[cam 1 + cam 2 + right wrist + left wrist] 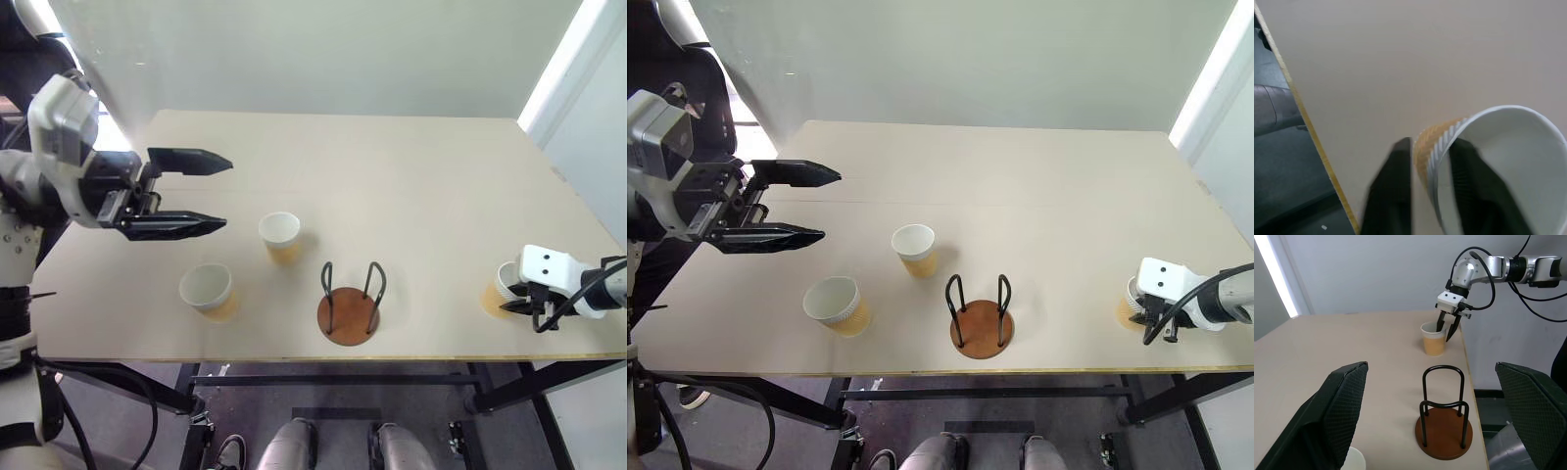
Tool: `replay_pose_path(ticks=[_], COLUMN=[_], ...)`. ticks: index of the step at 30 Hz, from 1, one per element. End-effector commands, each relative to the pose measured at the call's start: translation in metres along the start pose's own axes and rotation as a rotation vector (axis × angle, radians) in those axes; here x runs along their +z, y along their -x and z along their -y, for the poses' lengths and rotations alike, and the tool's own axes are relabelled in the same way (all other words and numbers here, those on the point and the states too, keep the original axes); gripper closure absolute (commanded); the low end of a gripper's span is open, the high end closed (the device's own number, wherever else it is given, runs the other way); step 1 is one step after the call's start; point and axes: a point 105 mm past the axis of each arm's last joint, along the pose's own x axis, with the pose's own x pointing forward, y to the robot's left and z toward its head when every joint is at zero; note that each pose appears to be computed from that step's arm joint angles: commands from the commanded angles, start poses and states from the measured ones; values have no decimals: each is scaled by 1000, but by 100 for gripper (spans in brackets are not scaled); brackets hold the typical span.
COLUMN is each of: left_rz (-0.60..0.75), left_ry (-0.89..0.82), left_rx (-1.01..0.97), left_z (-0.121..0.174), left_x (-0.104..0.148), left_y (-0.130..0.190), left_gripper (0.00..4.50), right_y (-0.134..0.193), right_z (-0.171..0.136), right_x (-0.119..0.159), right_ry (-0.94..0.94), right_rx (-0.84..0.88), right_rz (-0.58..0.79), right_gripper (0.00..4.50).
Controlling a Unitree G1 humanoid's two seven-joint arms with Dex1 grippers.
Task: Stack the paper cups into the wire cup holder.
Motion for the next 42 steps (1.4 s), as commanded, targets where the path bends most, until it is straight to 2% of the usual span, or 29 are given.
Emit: replay_pose_path(ticks=[1,5,9,13,14,17,21,24,28,42], left_rz=[-19,-27,-53,-60,-61,-62,-73,-83,-86,-99], left_ry=[-53,-52,-11,5,5,3,6,11,12,19], left_rx=[14,18,70,75,71,56,38,41,40,45], left_z=[4,5,0,1,1,1,1,1,2,4], left_x=[11,12,-1,-7,-8,-9,-12,-15,-15,-16], left_y=[4,7,17,19,18,15,12,14,14,16], left_gripper=[0,0,0,0,0,0,0,0,0,0], right_y=[6,19,45,82,93,105,87,67,46,29], right_z=[6,7,2,-5,-7,-20,-30,-36,-46,-71], right_x=[5,15,52,112,140,194,221,231,231,221], right_ry=[38,69,132,229,263,306,307,289,269,254], right_rx=[-28,-34,-28,-51,-59,-23,12,41,95,225], right_rz=[0,18,128,339,462,696,734,728,695,651], right_gripper=[448,448,448,448,448,448,448,448,448,448])
